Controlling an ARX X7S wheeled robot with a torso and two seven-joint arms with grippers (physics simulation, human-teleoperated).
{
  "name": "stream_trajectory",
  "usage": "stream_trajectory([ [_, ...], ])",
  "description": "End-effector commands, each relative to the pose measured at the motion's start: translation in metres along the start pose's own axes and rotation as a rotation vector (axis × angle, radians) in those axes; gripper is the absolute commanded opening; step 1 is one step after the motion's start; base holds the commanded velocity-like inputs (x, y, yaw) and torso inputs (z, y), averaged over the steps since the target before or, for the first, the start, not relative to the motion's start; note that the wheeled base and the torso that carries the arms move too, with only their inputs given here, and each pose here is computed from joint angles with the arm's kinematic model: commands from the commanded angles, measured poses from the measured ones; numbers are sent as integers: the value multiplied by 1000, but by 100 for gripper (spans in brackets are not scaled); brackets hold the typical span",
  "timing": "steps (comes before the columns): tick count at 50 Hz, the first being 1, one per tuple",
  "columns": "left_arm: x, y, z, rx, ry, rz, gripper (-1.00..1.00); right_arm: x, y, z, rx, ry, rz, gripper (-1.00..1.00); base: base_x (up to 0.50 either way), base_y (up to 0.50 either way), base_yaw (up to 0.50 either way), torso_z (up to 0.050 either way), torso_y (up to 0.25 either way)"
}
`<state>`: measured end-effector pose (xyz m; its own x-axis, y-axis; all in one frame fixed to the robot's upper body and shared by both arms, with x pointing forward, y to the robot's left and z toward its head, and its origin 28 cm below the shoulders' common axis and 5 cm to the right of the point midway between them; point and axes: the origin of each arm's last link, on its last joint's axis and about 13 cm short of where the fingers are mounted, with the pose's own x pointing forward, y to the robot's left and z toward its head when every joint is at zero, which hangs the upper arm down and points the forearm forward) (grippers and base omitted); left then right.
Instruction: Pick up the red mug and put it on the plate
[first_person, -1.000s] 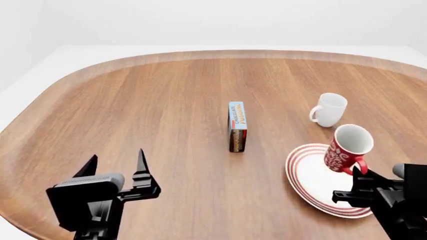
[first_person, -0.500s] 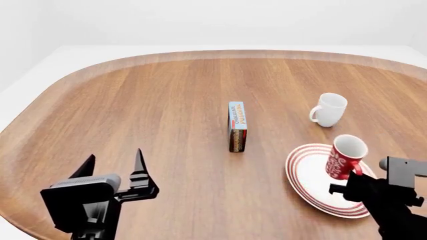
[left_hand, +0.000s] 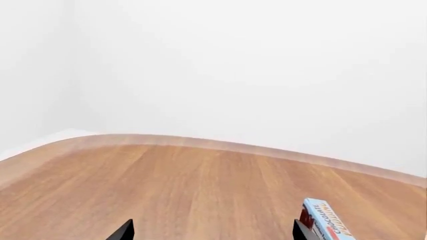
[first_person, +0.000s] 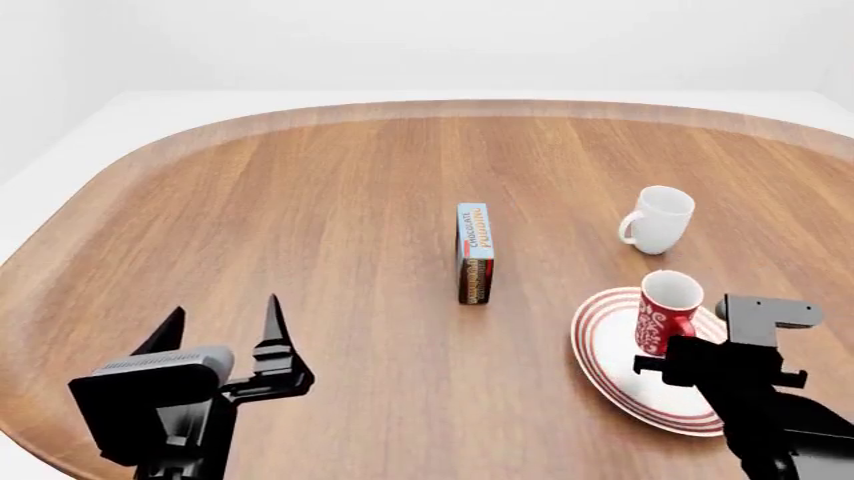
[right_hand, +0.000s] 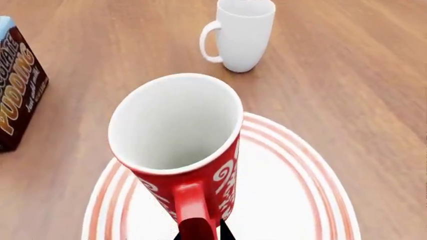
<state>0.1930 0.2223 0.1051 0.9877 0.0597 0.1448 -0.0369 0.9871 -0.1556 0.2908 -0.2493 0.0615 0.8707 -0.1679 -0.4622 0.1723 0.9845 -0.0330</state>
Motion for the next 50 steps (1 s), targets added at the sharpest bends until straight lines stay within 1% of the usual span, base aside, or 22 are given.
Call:
stream_trajectory([
  [1,-1,0,2,-4,-3,-1,100,10,2,4,-55,33,-29,-100,0,0,0,0,0],
  [34,-3,1,5,-12,-7,-3,100,17,6,-2,-76,66,-19,-100,0,0,0,0,0],
  [40,-3,1,5,-13,-7,-5,100,22,6,-8,-73,103,-11,-100,0,0,0,0,0],
  [50,-3,1,6,-13,-6,-8,100,22,7,-6,-66,99,-10,-100,0,0,0,0,1],
])
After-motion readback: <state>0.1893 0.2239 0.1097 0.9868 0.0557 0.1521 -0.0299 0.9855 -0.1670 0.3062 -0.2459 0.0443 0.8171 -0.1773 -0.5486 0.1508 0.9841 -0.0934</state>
